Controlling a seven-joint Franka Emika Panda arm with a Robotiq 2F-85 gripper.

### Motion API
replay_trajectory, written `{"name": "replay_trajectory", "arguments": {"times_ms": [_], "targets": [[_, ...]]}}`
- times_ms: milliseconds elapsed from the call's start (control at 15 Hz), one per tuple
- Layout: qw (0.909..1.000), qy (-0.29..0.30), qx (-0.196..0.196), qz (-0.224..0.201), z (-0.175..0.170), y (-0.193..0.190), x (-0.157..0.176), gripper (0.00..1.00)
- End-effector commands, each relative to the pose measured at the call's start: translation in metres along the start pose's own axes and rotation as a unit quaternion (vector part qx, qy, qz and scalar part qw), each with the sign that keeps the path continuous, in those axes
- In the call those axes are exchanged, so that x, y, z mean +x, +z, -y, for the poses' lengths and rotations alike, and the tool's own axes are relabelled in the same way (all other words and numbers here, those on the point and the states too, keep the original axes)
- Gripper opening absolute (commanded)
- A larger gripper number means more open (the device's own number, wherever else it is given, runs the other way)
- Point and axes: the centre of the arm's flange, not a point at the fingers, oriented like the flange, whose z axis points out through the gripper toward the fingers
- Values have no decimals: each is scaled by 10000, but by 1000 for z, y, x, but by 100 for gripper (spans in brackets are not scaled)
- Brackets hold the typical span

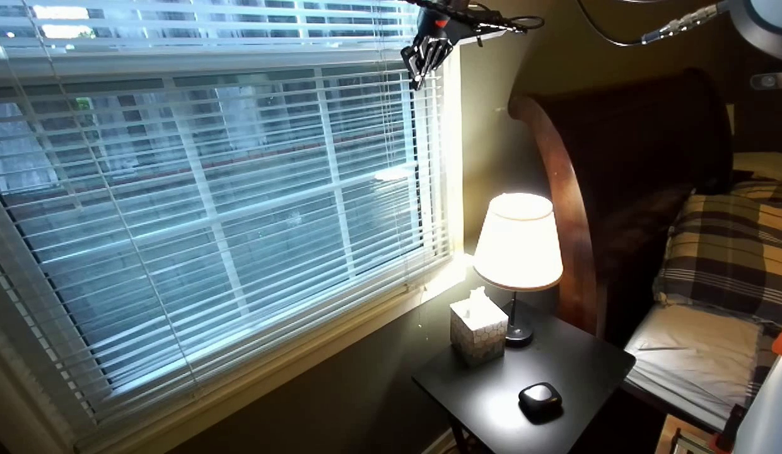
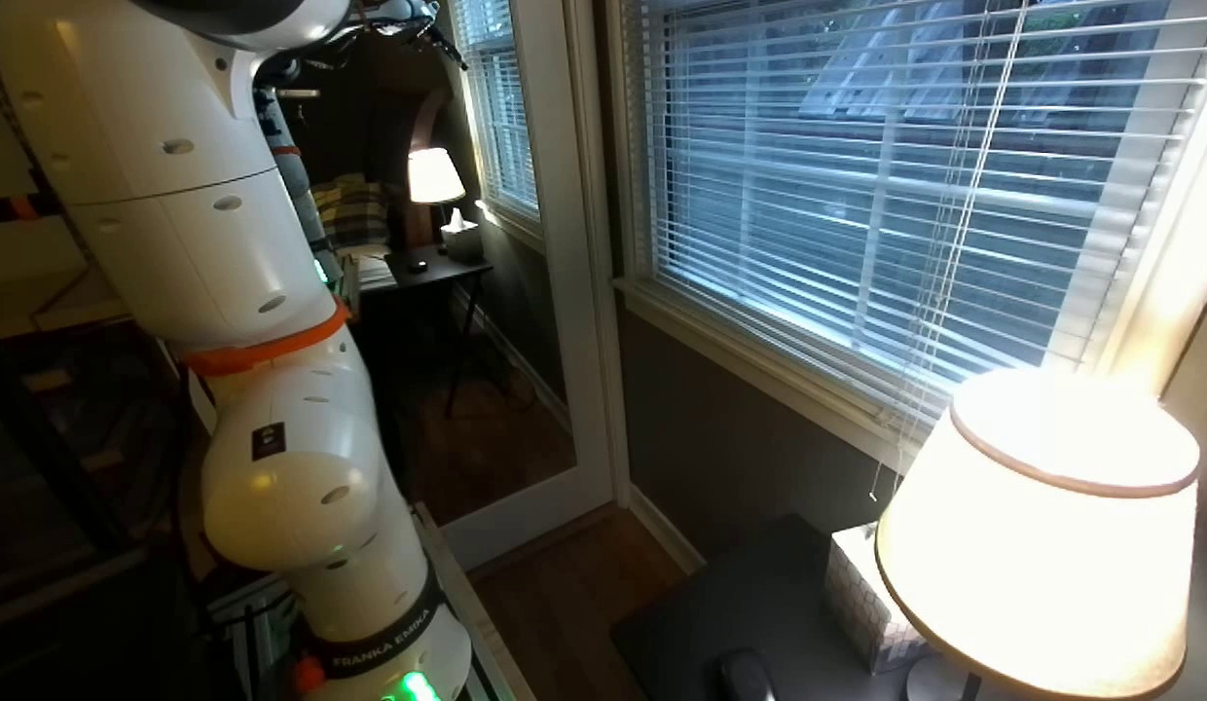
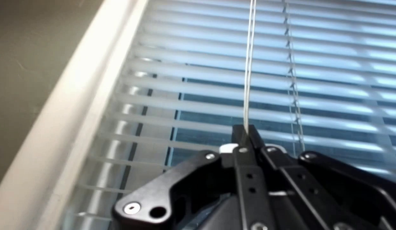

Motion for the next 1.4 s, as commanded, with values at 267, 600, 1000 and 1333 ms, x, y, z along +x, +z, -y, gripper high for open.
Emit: {"name": "replay_trajectory", "arguments": {"times_ms": [267,600,1000,1333], "targets": [[9973,397,-51,612,-21,20,-91,0],[9907,1026,63,895,-11,59,-146,0],[9901,1326,-112,453,-16,65,-123,2],[9892,1386,-113,458,-15,67,-124,0]]}}
